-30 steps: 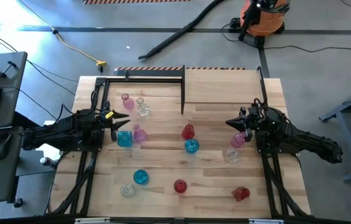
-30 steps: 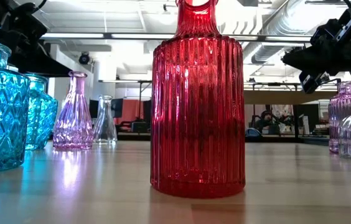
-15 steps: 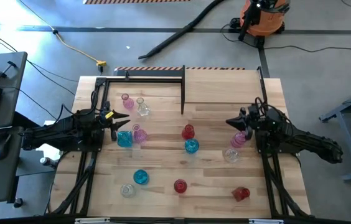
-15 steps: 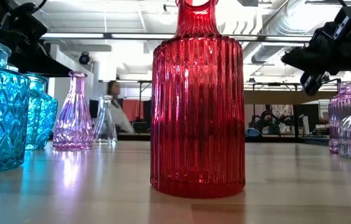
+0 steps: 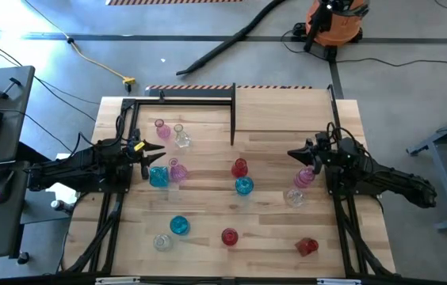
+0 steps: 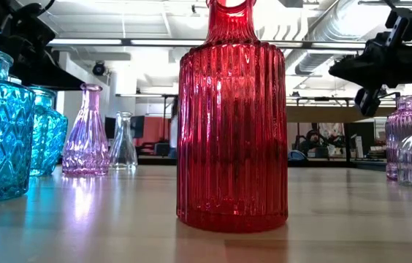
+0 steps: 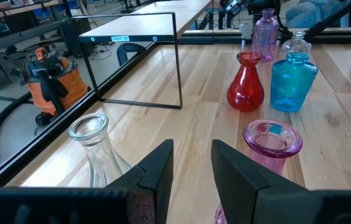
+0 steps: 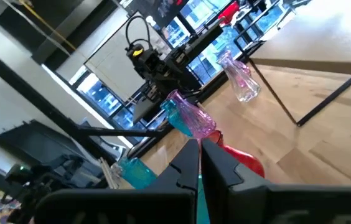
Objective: Sort vases onto shelf
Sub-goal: Put the bottom right purple vase on the shelf
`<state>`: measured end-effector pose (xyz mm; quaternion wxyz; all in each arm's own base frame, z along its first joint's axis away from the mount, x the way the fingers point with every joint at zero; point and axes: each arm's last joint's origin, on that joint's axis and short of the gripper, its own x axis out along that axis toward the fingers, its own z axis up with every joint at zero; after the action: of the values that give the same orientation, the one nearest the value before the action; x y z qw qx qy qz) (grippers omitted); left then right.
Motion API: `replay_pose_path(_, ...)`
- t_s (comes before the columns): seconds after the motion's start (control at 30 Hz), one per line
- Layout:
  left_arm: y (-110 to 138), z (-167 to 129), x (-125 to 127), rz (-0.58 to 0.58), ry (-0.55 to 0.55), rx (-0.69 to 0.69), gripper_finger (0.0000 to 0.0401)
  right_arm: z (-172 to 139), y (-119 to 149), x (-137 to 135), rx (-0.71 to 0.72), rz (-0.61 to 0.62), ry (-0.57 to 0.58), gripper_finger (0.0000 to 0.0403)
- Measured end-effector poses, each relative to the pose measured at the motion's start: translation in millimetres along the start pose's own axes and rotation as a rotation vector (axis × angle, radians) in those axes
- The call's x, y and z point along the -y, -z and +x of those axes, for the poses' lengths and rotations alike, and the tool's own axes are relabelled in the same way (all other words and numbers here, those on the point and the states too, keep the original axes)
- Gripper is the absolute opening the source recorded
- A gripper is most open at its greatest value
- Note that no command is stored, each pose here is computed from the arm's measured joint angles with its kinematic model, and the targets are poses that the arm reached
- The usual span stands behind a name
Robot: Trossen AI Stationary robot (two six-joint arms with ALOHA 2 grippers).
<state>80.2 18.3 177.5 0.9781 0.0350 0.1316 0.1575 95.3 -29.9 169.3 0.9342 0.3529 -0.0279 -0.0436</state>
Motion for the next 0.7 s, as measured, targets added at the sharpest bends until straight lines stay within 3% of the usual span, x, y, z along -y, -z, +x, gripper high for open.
replay_pose_path(0.37, 0, 0, 0, 0.000, 0.000, 0.000, 0.0101, 0, -2, 1, 0.058, 0.020, 0.042, 0.0000)
replay_pose_path(0.53, 0, 0, 0, 0.000, 0.000, 0.000, 0.0101, 0, -8, -4, 0.112, 0.128, -0.011, 0.0000)
replay_pose_path(0.7, 0, 0, 0, 0.000, 0.000, 0.000, 0.0101, -4, -22, -18, 0.152, 0.089, -0.054, 0.0000)
